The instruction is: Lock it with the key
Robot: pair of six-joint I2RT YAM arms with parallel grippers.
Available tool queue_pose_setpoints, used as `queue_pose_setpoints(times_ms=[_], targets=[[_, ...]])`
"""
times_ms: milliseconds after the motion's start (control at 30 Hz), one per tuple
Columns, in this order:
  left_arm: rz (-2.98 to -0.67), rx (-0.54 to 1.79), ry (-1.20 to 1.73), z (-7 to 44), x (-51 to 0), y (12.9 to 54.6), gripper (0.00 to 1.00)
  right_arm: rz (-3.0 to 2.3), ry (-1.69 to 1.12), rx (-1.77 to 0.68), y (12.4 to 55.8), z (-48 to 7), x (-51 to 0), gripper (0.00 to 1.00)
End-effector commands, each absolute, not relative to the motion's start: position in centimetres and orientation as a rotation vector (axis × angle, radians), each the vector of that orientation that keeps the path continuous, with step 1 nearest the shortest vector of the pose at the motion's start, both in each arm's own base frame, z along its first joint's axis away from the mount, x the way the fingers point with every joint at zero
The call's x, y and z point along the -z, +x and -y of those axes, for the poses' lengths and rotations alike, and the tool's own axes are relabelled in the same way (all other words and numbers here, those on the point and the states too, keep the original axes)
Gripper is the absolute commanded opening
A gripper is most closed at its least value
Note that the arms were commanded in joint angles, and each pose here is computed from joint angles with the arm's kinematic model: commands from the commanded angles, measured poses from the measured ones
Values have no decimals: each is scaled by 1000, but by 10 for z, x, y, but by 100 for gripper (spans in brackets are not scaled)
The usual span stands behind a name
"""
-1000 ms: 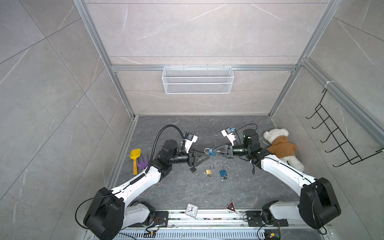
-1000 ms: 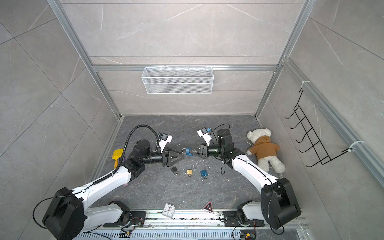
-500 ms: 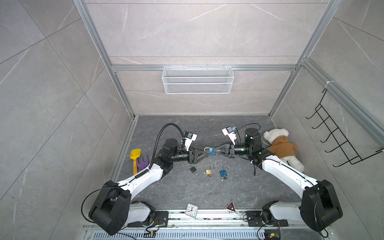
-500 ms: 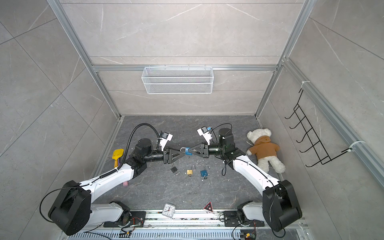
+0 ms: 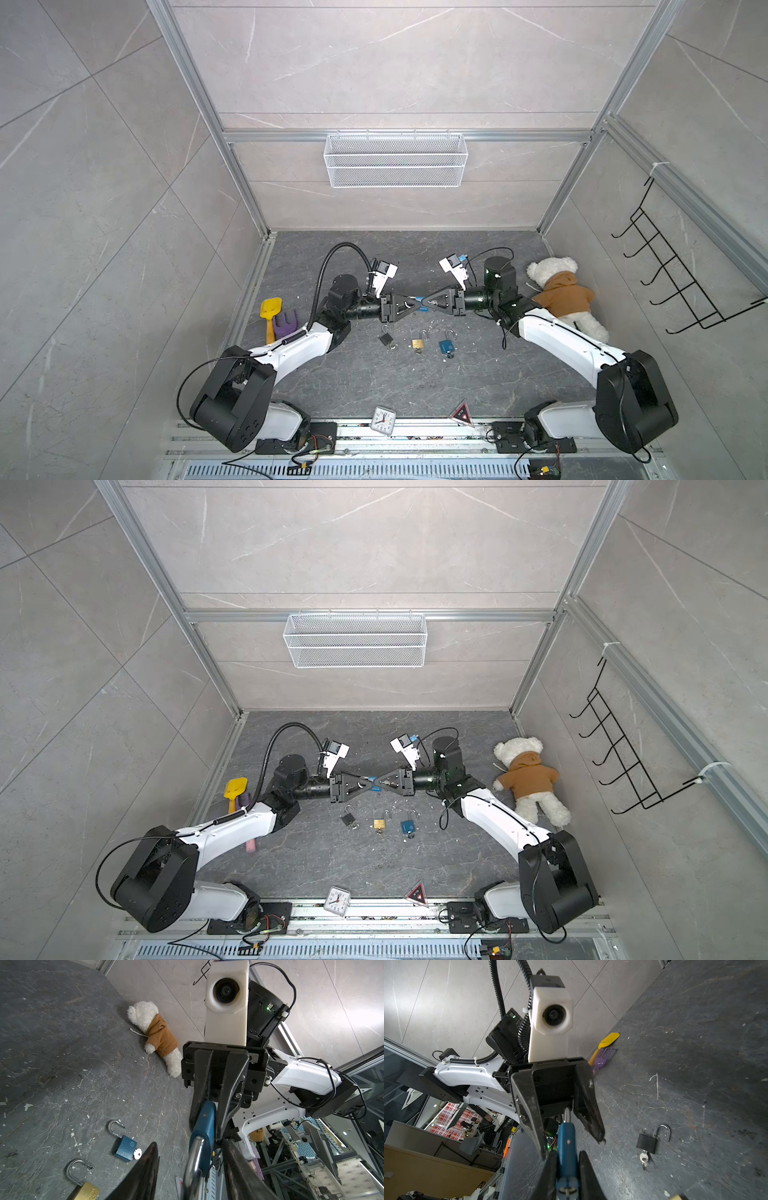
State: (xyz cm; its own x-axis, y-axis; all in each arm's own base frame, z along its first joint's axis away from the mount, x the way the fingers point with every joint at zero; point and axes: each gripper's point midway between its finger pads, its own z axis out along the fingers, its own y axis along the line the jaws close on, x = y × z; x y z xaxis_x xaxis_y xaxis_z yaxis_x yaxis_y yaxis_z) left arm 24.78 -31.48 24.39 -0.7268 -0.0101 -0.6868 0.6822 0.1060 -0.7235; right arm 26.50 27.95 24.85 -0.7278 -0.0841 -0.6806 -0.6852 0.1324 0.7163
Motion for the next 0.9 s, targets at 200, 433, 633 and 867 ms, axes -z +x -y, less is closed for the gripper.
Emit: queue_pose_setpoints(times_ms=[200, 433, 633, 867], targets=[[-1738, 1726, 731, 324, -271, 247, 36, -1892, -766, -1645, 267, -285, -255, 0], [-1735, 1758, 736, 327, -271, 246, 33, -1896, -740, -1618, 273, -285, -253, 0], [-1747, 1750, 731, 324, -268, 243, 34, -1899, -721, -1603, 278, -283, -254, 0], [-1746, 1725, 716, 319, -267, 239, 34, -1909, -709, -1598, 278, -281, -253, 0]])
